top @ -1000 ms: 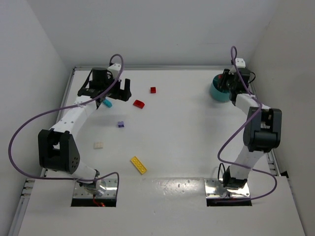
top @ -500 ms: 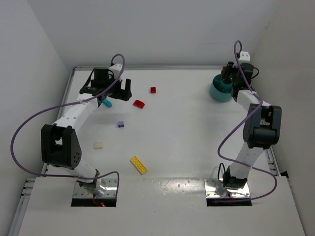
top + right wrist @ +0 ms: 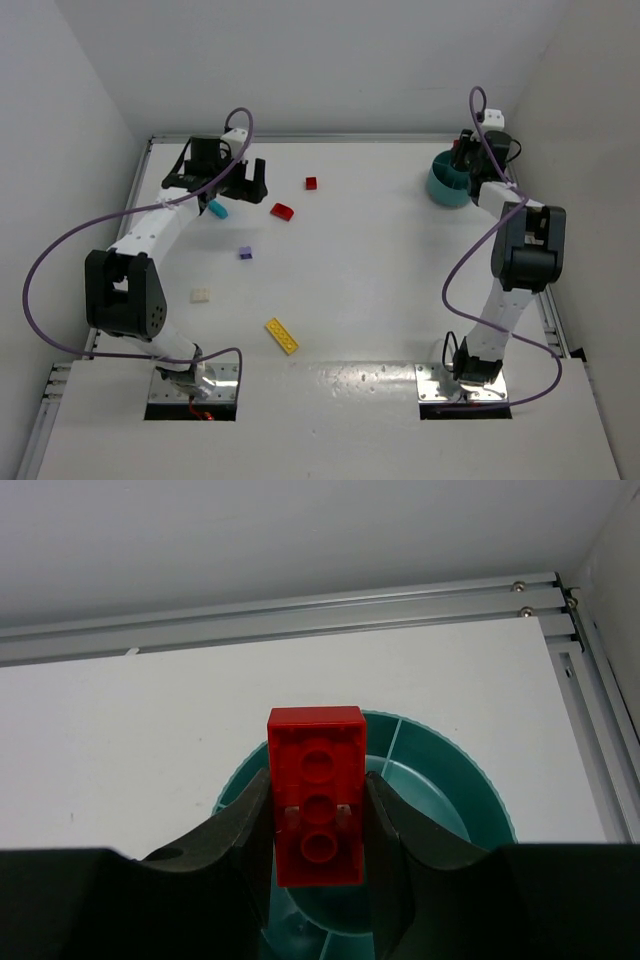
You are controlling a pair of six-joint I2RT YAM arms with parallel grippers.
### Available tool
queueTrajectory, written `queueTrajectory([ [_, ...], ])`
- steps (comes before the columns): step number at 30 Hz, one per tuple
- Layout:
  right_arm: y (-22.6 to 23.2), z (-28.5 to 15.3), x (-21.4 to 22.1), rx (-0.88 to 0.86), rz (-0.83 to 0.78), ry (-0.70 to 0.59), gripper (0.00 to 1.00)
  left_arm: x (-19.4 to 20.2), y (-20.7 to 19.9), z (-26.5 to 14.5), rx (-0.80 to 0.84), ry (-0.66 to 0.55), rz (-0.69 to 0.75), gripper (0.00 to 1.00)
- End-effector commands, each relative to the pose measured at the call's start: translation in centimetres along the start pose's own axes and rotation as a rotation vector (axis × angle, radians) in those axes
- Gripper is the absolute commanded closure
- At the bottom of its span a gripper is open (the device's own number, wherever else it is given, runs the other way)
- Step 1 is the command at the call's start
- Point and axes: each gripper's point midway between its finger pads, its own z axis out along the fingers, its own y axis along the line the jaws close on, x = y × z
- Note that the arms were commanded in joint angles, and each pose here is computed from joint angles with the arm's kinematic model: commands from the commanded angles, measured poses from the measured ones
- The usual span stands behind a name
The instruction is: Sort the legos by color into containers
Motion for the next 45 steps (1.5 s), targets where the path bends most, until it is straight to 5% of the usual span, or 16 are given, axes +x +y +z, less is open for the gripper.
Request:
queueTrajectory([
  [1,-0.6,0.5,-4.4,0.022,-0.022,-0.123,0.97,-2.5,0.3,-0.5,0.004,-0.063,0.011,0.00],
  [9,-1.6,0.5,-2.8,0.056,-0.014,-0.076,0.76,-2.2,0.3,-0.2,0.004,-0.054,0.009,0.00],
  [14,-1.5,-0.2,-3.7,0.038,-0.003,-0.088,0.46,-2.3,0.4,0.0,0.005,-0.054,0.000,0.00],
  [23,3.3,-3.2,-9.6,-0.206,-0.002,-0.166,0.37,-2.7,0.3,-0.3,0.004,-0.065,0.002,0.00],
  [28,13.4,-6.9,-7.0,-0.630,-0.129,0.005,0.50,-3.8,1.1,-1.8,-0.019,-0.104,0.000,0.00],
  [32,23.9,-11.3,-0.1,-0.912,-0.277,0.164,0.50,-4.6,3.1,-3.8,-0.054,-0.141,-0.085,0.00],
  [35,29.5,-13.9,5.3,-1.057,-0.358,0.272,0.39,-3.8,4.6,-4.8,-0.088,-0.112,-0.129,0.00],
  [37,33.2,-14.5,8.2,-1.139,-0.393,0.345,0.24,-2.9,5.5,-5.6,-0.110,-0.085,-0.165,0.00],
  [45,42.7,-10.5,12.5,-1.132,-0.484,0.321,0.23,-0.6,8.6,-8.9,-0.193,-0.033,-0.252,0.00],
])
